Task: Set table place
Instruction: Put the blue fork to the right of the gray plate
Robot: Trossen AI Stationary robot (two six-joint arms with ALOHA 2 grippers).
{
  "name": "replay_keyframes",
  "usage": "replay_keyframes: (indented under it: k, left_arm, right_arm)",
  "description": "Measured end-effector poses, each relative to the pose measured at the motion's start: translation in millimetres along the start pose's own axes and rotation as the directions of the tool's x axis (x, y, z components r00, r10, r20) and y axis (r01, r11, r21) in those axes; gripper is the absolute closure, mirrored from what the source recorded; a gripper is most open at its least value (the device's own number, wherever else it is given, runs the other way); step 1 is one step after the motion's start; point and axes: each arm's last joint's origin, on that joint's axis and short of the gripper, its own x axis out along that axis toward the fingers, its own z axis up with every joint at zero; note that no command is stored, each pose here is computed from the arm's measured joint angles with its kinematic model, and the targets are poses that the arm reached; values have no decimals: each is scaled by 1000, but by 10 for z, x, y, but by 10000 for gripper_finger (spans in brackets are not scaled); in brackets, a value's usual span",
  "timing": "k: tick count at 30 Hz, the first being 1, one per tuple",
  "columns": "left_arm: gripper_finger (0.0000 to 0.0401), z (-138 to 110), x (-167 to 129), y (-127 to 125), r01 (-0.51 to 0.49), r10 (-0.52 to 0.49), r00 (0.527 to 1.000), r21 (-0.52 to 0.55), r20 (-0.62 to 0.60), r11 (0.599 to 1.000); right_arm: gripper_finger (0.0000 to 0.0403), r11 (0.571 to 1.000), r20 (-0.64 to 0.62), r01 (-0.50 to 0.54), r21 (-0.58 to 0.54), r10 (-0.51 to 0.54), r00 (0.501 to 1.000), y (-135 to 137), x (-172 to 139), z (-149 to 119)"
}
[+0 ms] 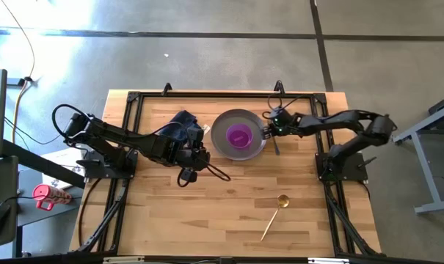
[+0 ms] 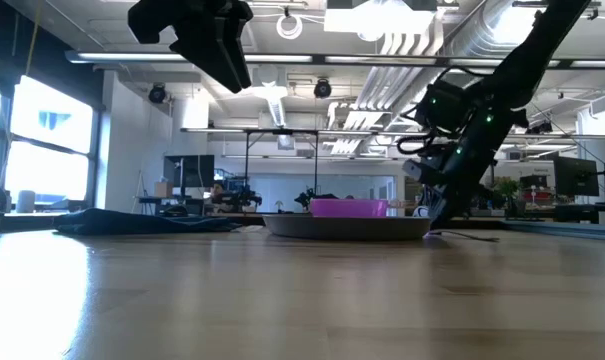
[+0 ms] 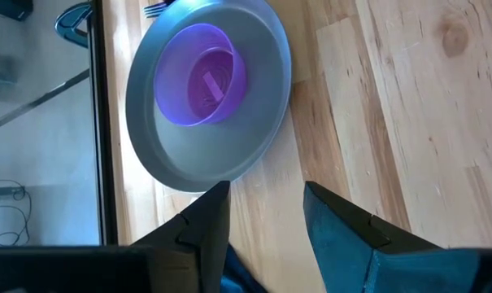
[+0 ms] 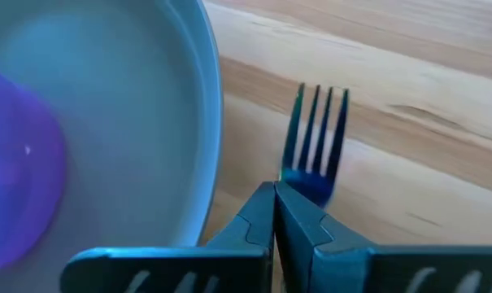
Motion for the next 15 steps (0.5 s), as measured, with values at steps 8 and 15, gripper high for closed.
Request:
replay_keyframes:
  k: [8,15]
  left_arm:
    - [258,0,0,0,0,0,1000,0,0,1000]
    - [258,0,0,-2,7,-7,1000,-1,1,1000]
  right_arm:
    - [403,1000,-5,-2,-20,2,1000,3,97,34]
    - [403,998,6,33,-53,-33,999,-13,78,198]
